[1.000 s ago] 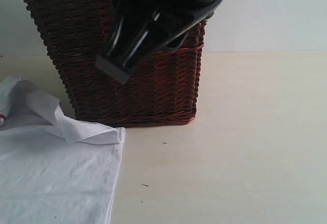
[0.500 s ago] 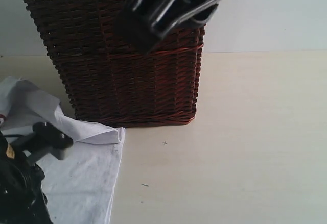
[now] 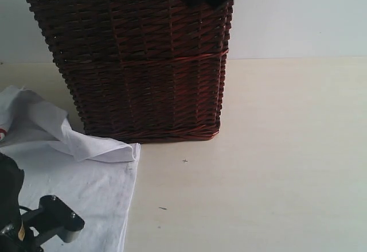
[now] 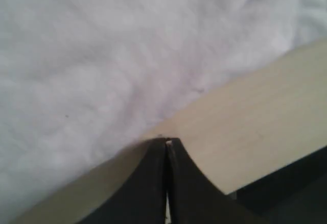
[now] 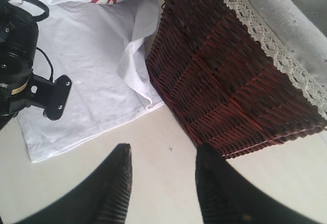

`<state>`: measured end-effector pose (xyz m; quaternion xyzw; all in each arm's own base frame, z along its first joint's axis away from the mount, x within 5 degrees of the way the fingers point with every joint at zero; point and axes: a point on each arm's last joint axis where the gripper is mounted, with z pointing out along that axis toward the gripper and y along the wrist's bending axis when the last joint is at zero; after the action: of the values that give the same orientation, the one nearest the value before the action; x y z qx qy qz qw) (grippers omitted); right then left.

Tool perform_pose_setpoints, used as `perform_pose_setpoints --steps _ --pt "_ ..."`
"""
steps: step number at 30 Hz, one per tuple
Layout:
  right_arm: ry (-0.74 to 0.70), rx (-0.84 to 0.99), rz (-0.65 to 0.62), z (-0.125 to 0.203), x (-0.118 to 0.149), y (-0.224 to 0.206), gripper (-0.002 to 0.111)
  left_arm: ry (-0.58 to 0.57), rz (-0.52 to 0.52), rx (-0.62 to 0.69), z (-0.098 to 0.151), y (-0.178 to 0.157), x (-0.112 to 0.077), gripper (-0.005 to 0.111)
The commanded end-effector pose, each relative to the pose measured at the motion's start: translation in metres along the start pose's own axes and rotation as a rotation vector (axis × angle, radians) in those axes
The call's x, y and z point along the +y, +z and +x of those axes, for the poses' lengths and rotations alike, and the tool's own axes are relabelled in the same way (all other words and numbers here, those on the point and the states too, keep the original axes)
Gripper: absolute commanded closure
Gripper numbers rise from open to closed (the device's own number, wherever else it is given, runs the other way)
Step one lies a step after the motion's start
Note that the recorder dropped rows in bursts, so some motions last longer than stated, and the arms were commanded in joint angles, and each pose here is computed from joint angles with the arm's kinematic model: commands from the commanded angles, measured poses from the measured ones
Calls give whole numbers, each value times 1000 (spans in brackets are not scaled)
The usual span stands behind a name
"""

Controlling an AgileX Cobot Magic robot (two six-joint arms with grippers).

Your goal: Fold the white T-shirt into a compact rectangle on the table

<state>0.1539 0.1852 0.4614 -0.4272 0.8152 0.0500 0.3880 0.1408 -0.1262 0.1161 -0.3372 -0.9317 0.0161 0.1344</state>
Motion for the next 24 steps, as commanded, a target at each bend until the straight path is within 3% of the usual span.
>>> perform_pose_setpoints --steps 1,5,10,14,19,24 --pt "14 -11 -18 0 0 -3 68 13 -2 71 11 7 -7 107" --pt "9 -11 -34 0 1 -3 68 21 1 55 13 4 -9 107" --pt "5 -11 -34 0 1 -3 70 32 -40 -268 0 -19 -8 107" --pt "2 -11 -34 0 1 -3 71 -9 -128 -385 -10 -23 1 107" --pt "2 -11 -34 0 1 -3 71 -56 -162 -323 -24 3 7 107" --pt "-14 -12 -30 0 1 -3 71 -145 -177 -100 -10 22 1 107"
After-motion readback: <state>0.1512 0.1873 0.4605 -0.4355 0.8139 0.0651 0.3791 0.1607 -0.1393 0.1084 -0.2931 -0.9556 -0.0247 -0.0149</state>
